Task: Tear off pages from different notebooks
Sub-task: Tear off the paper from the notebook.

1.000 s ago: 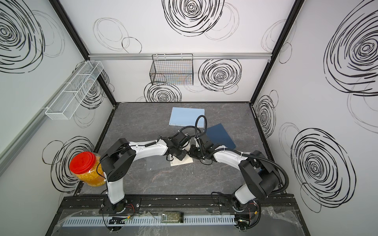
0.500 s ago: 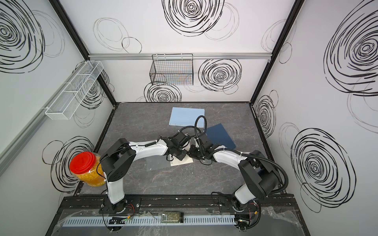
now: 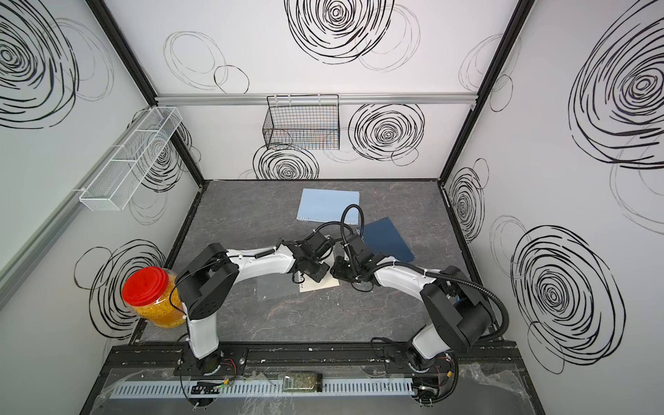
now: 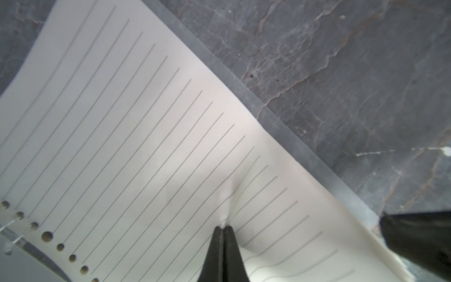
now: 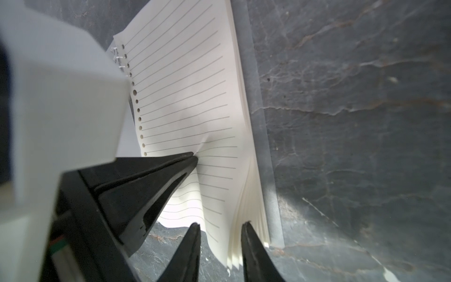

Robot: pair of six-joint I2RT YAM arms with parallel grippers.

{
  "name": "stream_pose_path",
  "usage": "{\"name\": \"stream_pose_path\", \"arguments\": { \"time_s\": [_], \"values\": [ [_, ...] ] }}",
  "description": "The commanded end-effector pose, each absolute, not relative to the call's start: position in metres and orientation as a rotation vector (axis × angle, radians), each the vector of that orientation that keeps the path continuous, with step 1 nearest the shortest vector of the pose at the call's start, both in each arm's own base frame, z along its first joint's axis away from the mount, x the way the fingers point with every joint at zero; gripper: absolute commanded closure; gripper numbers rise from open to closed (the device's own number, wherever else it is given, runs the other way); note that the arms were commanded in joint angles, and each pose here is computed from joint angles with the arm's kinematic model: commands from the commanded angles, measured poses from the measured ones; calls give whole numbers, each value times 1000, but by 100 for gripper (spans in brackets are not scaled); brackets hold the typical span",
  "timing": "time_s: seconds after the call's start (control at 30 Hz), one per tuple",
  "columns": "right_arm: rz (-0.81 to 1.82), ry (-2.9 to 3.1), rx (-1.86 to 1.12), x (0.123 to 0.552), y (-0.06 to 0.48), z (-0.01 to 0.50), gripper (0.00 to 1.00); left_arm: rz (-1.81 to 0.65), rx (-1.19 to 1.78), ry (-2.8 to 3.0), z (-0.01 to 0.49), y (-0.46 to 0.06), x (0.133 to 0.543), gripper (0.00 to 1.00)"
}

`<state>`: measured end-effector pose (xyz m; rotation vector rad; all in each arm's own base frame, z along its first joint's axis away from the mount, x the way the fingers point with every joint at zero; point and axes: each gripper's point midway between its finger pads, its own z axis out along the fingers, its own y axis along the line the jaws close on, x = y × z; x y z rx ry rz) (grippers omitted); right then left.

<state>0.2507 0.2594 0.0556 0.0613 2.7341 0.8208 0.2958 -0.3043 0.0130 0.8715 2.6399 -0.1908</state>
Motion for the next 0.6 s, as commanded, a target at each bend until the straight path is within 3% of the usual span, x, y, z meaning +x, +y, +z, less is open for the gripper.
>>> {"name": "stream_pose_path", "arguments": {
  "time_s": [0.0, 0.33, 0.57],
  "values": [
    [782, 2710, 52, 252, 258, 68, 66, -66, 997, 2890, -53, -267, 241, 100],
    [795, 2697, 5, 249, 269, 76, 75, -61, 1002, 2887, -54, -267, 240, 100],
    [780, 2713, 11, 247, 268, 70, 76, -57, 1004, 2887, -54, -267, 239, 100]
  ]
}}
